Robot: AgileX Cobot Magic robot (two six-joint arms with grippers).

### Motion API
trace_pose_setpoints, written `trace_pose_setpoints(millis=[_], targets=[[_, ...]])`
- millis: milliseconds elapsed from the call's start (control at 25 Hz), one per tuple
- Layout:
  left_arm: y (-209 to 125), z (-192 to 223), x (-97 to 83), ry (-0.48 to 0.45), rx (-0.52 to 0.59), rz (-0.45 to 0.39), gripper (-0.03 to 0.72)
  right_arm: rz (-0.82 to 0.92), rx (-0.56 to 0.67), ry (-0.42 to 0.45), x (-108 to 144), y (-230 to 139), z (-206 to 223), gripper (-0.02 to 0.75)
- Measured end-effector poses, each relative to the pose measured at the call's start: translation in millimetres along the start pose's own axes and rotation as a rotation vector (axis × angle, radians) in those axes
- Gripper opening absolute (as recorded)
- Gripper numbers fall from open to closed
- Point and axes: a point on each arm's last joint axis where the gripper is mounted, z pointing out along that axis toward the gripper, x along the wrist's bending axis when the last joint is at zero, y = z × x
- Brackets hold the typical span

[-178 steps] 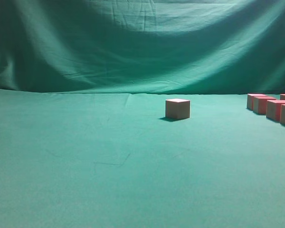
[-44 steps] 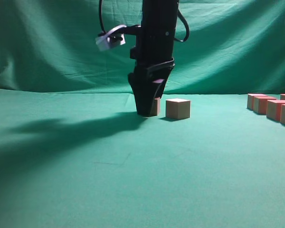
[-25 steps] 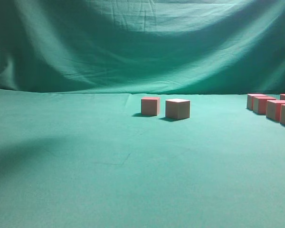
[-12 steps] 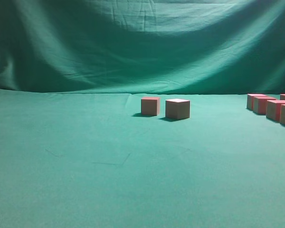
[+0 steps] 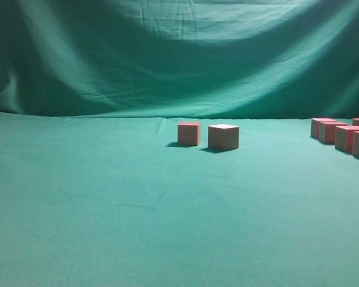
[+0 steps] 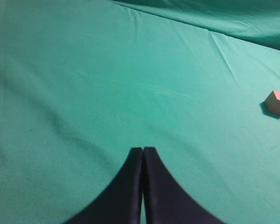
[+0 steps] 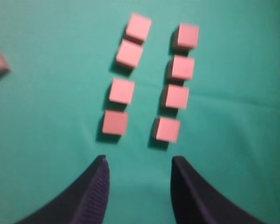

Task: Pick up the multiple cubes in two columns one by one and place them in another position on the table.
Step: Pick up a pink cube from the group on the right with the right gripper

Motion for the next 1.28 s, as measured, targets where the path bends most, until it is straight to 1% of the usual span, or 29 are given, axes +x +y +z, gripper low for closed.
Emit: trace_pose_setpoints(millis=[80, 120, 240, 360, 480, 560, 760, 1000, 1160, 1280], targets=[[0, 0, 0.0, 0.0, 0.0, 0.0, 0.0, -0.002, 0.094, -0.01, 2, -17, 28, 0.321], [0, 0, 0.0, 0.0, 0.0, 0.0, 0.0, 0.002, 0.109, -0.009, 4, -23, 38, 0.321], [0, 0, 0.0, 0.0, 0.0, 0.0, 0.0, 0.024, 0.139, -0.003, 10, -41, 66, 0.321], [0, 0, 0.0, 0.0, 0.0, 0.0, 0.0, 0.036, 0.137, 0.006, 14, -52, 82, 0.321], [0, 0, 0.0, 0.0, 0.0, 0.0, 0.0, 0.052, 0.11, 0.015, 15, -53, 86, 0.321], [0, 0, 0.0, 0.0, 0.0, 0.0, 0.0, 0.062, 0.07, 0.026, 16, -50, 86, 0.321], [0, 0, 0.0, 0.0, 0.0, 0.0, 0.0, 0.14, 0.012, 0.042, 17, -44, 86, 0.321], [0, 0, 0.0, 0.0, 0.0, 0.0, 0.0, 0.151, -0.048, 0.065, 18, -38, 86, 0.321], [0, 0, 0.0, 0.0, 0.0, 0.0, 0.0, 0.155, -0.113, 0.088, 20, -32, 86, 0.321], [0, 0, 0.0, 0.0, 0.0, 0.0, 0.0, 0.155, -0.141, 0.097, 21, -30, 86, 0.44]])
